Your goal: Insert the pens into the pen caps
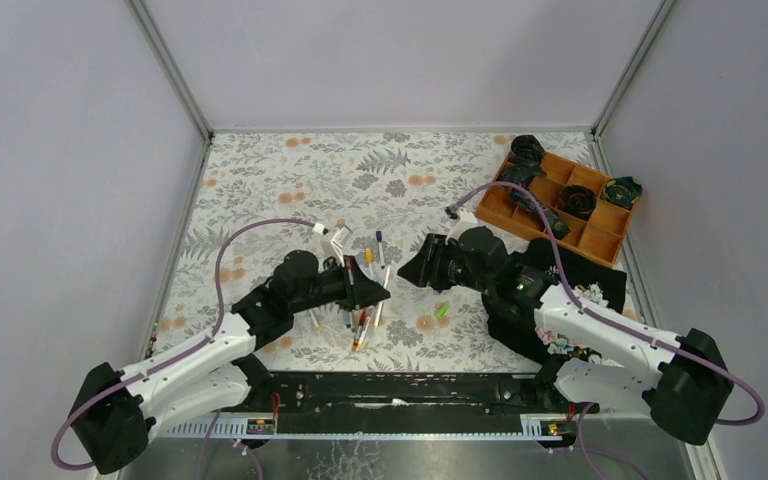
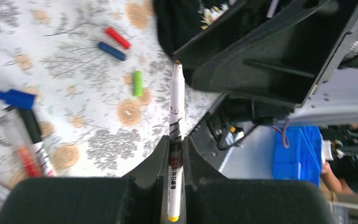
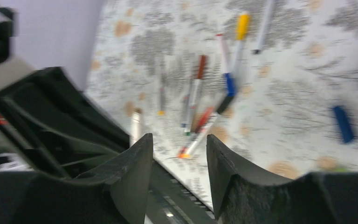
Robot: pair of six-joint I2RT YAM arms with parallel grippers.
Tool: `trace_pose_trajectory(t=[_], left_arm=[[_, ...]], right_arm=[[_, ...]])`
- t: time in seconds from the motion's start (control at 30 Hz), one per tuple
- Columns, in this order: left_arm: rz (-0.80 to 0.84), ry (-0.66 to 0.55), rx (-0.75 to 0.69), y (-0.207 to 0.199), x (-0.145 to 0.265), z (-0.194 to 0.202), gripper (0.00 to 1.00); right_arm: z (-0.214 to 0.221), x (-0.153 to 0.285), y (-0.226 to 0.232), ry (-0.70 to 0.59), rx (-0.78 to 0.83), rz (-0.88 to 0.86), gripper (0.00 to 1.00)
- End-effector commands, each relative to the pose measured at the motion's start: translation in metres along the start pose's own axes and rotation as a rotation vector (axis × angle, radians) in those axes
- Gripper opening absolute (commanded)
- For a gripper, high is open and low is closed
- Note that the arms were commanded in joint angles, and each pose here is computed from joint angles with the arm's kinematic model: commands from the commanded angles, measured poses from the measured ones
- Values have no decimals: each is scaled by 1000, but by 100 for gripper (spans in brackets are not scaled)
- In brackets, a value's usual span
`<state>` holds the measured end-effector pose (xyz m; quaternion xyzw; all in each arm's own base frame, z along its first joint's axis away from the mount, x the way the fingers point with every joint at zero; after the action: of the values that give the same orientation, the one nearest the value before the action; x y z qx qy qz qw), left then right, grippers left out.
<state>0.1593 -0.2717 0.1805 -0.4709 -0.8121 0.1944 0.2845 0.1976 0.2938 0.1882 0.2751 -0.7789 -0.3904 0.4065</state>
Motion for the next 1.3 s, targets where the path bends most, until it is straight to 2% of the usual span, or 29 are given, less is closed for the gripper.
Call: trace_pose_trajectory(t=[0.0, 0.2, 0.4, 0.67, 0.77, 1.07, 1.1, 1.2, 1.27], left_arm=[[-215, -43, 6, 34, 8, -5, 0], [-241, -90, 27, 39, 15, -10, 0], [-233, -116, 17, 35, 20, -15, 0], [-215, -119, 15, 31, 21, -16, 0], [-215, -122, 15, 31, 21, -17, 0], [-214, -128, 9, 29, 21, -21, 0], [-216, -128, 9, 29, 21, -21, 0], [-208, -140, 8, 28, 20, -24, 0], [-199, -145, 11, 27, 19, -25, 0]], right_arm=[[-37, 11, -46, -121, 177, 241, 50], [-50, 4, -106, -18, 340, 519, 43], [-52, -16, -140, 91, 441, 673, 41], [-58, -35, -165, 140, 503, 785, 36], [-56, -40, -174, 162, 512, 812, 31], [-46, -48, -191, 226, 510, 846, 25], [-45, -46, -194, 224, 508, 862, 22], [-48, -37, -206, 205, 499, 940, 3], [-53, -31, -205, 181, 483, 962, 0]])
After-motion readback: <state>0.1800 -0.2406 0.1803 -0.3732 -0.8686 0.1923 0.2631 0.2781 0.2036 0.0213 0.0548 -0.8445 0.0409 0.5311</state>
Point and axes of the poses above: each gripper's point midway between its finger pads, its own x axis back along the fingers, its own y axis along the line the jaws close on, z = x × y, the point moved 1 cm from there along x, back along the fingers, and after that the axes turned 14 degrees about -x, right-handed, at the moved point
